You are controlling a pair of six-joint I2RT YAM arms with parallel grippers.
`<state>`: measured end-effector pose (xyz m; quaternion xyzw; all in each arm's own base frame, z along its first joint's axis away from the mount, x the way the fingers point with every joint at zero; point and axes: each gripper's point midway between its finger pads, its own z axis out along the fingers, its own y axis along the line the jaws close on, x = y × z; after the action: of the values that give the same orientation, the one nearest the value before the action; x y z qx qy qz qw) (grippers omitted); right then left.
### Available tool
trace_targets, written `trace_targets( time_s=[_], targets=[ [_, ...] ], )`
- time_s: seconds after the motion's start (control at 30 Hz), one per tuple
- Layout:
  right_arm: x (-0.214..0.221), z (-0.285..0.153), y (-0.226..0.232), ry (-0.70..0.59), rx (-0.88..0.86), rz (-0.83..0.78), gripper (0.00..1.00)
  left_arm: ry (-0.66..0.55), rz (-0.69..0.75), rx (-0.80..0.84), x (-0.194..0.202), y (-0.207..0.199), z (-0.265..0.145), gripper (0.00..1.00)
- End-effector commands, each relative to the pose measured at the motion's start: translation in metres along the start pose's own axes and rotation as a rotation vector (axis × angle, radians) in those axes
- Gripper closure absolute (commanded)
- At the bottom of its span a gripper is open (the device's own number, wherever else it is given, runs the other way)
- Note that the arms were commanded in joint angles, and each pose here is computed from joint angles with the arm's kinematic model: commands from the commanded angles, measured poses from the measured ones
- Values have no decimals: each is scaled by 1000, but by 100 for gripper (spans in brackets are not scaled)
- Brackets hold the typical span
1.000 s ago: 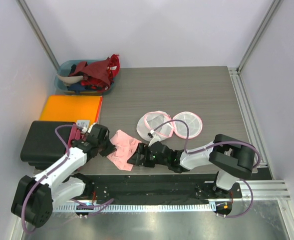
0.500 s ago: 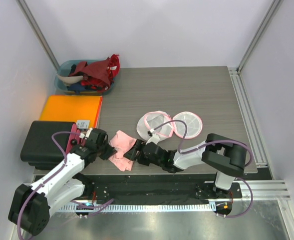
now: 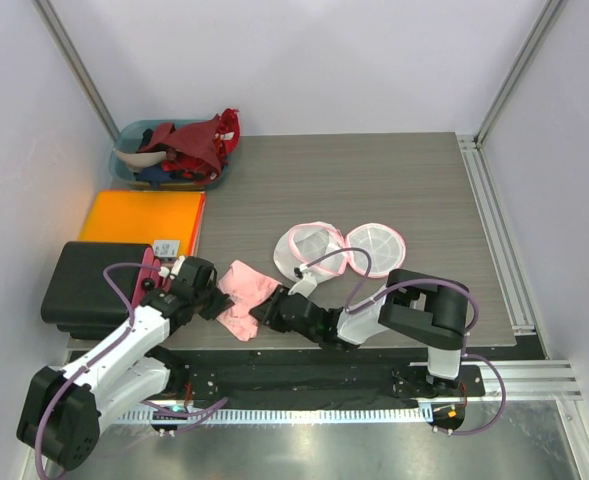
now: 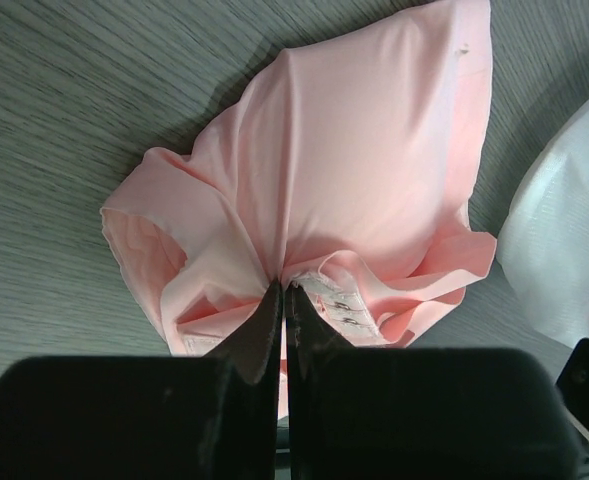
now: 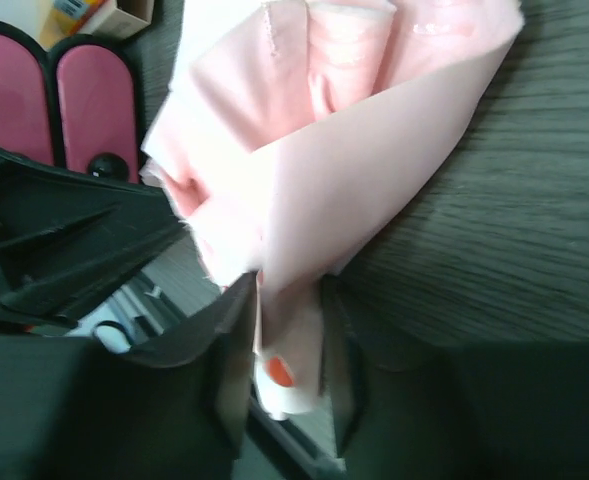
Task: Place the bra in the laundry bag and zip it closed
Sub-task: Pick up the bra from the center of the board.
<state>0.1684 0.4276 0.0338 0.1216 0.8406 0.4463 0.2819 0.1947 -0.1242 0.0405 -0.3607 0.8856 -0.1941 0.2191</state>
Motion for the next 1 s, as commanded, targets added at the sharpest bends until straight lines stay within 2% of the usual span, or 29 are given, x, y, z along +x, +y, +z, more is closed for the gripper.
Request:
trace_targets(
  time_s=[0.0,0.03,0.13,0.2,0.23,0.27,0.43,0.6,0.7,0.73,0.77,0.87,0.97],
  targets=[
    [-11,1,-10,-90,-21,-77,69,0,4,-7,1,2,-1,100],
    [-12,1,-8,-94,-35,-88,73,-2,4,-7,0,2,-2,100],
    [-16,0,4,-112,-93,-140,90,-9,3,1,0,3,-3,100],
    [-17,-5,17,-112,-157,-151,99,-9,0,20,-1,-1,-6,94],
    [-16,-7,22,-107,-176,-171,99,-9,-1,29,-1,-3,-8,89],
    [-15,-7,26,-101,-189,-182,99,-8,2,34,-1,-4,-10,79],
    [-5,-18,52,-38,-293,-233,99,-40,6,108,-9,-18,-39,53],
    [1,-27,64,10,-340,-307,99,-165,33,228,-37,-46,-99,43],
    [2,-37,78,30,-385,-367,99,-252,68,319,-53,-61,-138,42],
    [0,-40,84,29,-399,-378,99,-273,100,339,-57,-65,-146,32],
    [-2,-45,91,31,-407,-405,99,-299,117,381,-62,-74,-162,31],
    [-10,-62,111,32,-443,-443,99,-303,208,416,-66,-94,-178,30],
    [-18,-72,119,37,-433,-508,99,-257,315,466,-61,-117,-187,30]
  ],
)
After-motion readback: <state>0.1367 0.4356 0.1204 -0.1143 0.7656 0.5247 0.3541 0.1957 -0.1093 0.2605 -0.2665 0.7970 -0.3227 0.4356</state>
